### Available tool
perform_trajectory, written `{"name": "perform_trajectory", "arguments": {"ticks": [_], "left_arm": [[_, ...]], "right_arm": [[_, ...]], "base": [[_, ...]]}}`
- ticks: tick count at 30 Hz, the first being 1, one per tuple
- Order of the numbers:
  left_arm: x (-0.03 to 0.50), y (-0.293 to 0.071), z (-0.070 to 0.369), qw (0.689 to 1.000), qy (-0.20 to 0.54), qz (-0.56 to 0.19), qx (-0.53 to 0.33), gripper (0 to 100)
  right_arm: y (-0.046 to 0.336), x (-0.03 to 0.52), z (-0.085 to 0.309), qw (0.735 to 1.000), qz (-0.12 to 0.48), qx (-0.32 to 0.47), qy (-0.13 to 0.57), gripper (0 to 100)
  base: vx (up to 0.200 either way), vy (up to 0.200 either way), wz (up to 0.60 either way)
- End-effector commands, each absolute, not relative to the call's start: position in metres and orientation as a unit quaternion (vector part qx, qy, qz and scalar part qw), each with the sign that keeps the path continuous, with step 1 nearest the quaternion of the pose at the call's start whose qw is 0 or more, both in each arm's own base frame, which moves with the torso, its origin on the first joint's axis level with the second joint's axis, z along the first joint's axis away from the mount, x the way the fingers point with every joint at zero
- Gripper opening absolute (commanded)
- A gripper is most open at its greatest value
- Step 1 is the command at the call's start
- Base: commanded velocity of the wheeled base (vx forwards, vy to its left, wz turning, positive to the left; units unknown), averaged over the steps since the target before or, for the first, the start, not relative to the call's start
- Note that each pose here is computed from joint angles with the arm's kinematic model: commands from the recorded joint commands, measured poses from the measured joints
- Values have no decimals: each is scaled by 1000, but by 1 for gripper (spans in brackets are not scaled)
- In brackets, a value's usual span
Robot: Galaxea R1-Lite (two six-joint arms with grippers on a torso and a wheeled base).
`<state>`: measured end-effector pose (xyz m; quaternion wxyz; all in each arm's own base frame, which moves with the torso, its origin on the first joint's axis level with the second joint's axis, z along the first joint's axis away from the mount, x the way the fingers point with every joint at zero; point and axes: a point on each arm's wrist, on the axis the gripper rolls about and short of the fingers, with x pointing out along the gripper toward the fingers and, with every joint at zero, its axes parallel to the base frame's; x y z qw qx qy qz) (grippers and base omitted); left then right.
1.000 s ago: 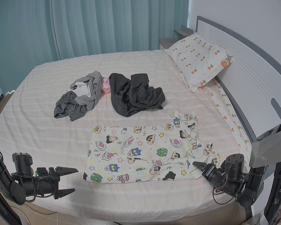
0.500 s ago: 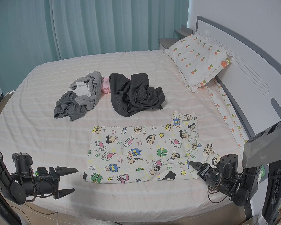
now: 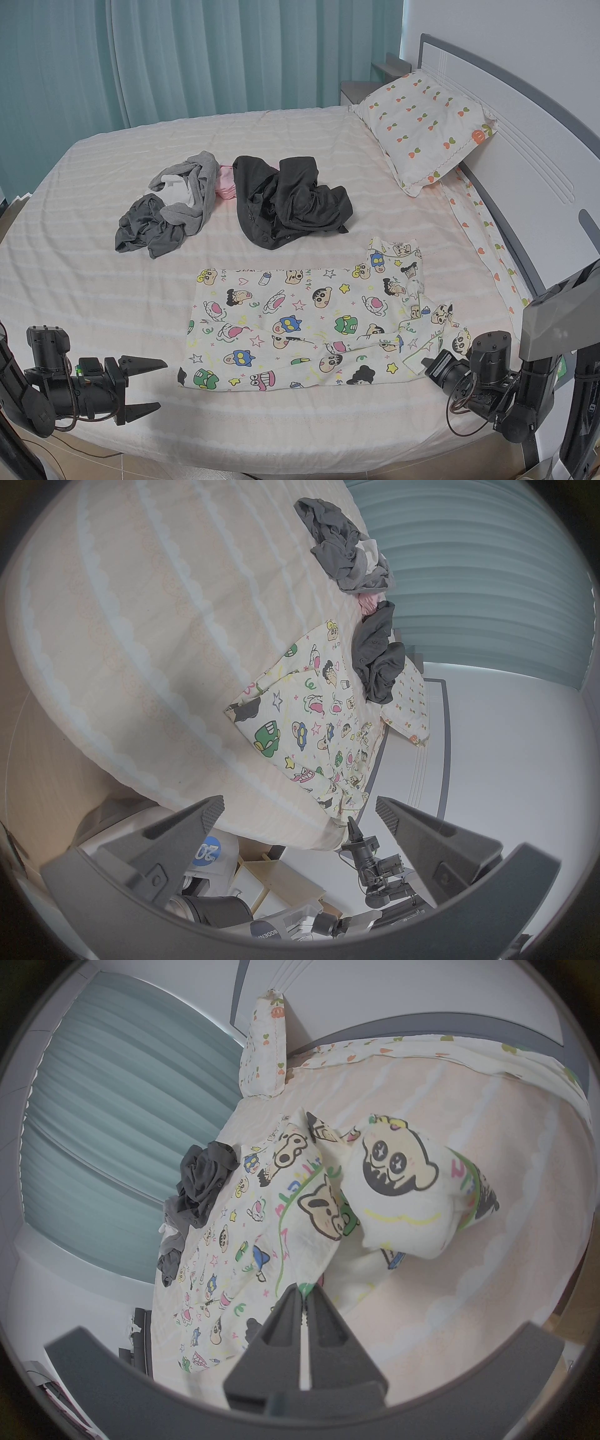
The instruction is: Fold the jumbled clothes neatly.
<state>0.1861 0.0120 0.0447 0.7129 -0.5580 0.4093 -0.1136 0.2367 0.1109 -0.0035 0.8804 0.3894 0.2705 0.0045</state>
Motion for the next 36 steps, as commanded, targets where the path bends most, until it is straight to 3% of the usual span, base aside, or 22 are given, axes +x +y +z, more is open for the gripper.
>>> {"name": "perform_trajectory", "arguments": {"ticks": [1, 13, 19, 34, 36], "left_arm": [[186, 12, 44, 712, 410, -113, -559, 100], [187, 12, 44, 713, 410, -114, -558, 100], [187, 12, 44, 713, 409, -112, -558, 100], [187, 12, 44, 713, 410, -113, -558, 100], [187, 12, 44, 713, 409, -113, -557, 100]], "right_arm": [[110, 236, 14, 885, 22, 396, 242, 0], [111, 237, 55, 923, 76, 336, 170, 0], [109, 263, 82, 939, 67, 305, 147, 0], [101, 271, 141, 944, 66, 247, 210, 0], [99, 264, 148, 938, 79, 229, 246, 0]], "base": [[0, 0, 0], [0, 0, 0], [0, 0, 0], [0, 0, 0], [0, 0, 0]]}}
